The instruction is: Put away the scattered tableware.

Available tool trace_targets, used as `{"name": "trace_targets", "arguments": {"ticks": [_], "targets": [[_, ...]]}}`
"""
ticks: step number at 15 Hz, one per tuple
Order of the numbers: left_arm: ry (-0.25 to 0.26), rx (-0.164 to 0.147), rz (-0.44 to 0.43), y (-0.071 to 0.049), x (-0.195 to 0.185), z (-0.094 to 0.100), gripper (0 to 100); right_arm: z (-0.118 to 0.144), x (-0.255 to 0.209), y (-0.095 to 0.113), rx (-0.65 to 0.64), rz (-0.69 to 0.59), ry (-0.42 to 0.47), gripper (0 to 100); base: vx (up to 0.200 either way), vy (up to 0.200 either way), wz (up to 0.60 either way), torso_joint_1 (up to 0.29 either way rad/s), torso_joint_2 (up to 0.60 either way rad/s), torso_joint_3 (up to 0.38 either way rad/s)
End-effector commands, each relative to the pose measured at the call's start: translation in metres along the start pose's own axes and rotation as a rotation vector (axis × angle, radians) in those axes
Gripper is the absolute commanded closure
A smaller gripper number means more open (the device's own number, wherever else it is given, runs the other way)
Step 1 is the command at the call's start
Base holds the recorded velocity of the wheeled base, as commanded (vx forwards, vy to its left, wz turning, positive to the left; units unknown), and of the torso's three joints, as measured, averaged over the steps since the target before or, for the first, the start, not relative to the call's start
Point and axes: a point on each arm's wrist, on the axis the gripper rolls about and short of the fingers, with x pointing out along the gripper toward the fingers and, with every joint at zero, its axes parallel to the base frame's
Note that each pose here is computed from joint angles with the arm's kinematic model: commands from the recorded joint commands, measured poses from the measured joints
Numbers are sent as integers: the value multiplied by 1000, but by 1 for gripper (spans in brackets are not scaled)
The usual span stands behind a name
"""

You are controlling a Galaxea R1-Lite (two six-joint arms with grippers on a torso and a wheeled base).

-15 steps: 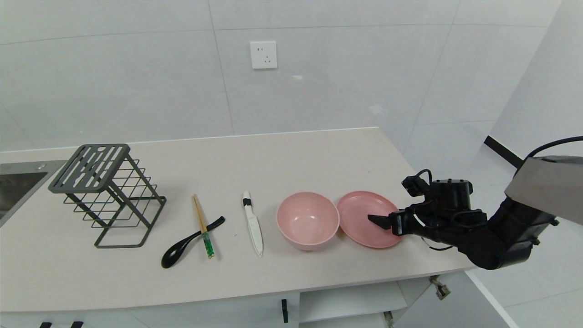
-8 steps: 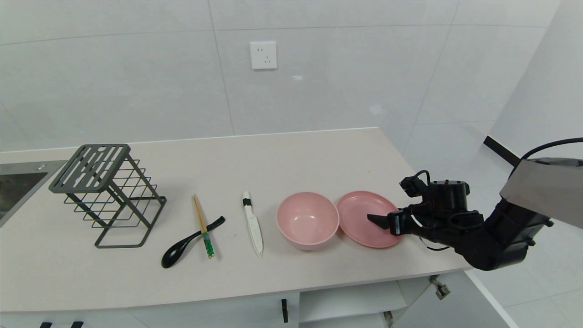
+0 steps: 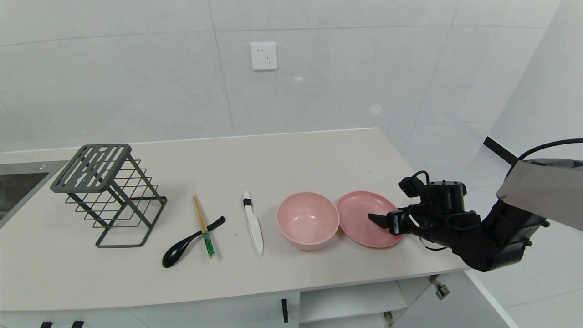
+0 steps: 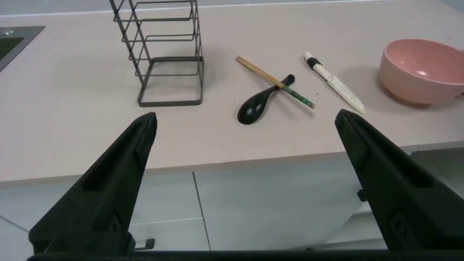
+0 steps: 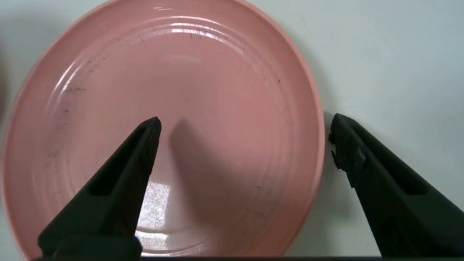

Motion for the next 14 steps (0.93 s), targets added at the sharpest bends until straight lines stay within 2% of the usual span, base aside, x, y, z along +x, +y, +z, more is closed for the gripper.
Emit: {"name": "trace_targets", "arguments": {"ticks": [1, 7, 13, 14], "targets": [[1, 0, 0, 0, 0, 0, 0, 5, -4, 2, -4, 8, -23, 100, 0, 0, 0, 0, 0, 0], [1, -2, 0, 0, 0, 0, 0, 11, -6, 7, -18, 24, -77, 100, 0, 0, 0, 0, 0, 0], [1, -2, 0, 0, 0, 0, 0, 8, -7, 7, -20, 20, -68, 100, 0, 0, 0, 0, 0, 0], [1, -2, 0, 0, 0, 0, 0, 14, -11, 6, -19, 17, -88, 100, 0, 0, 0, 0, 0, 0]]}}
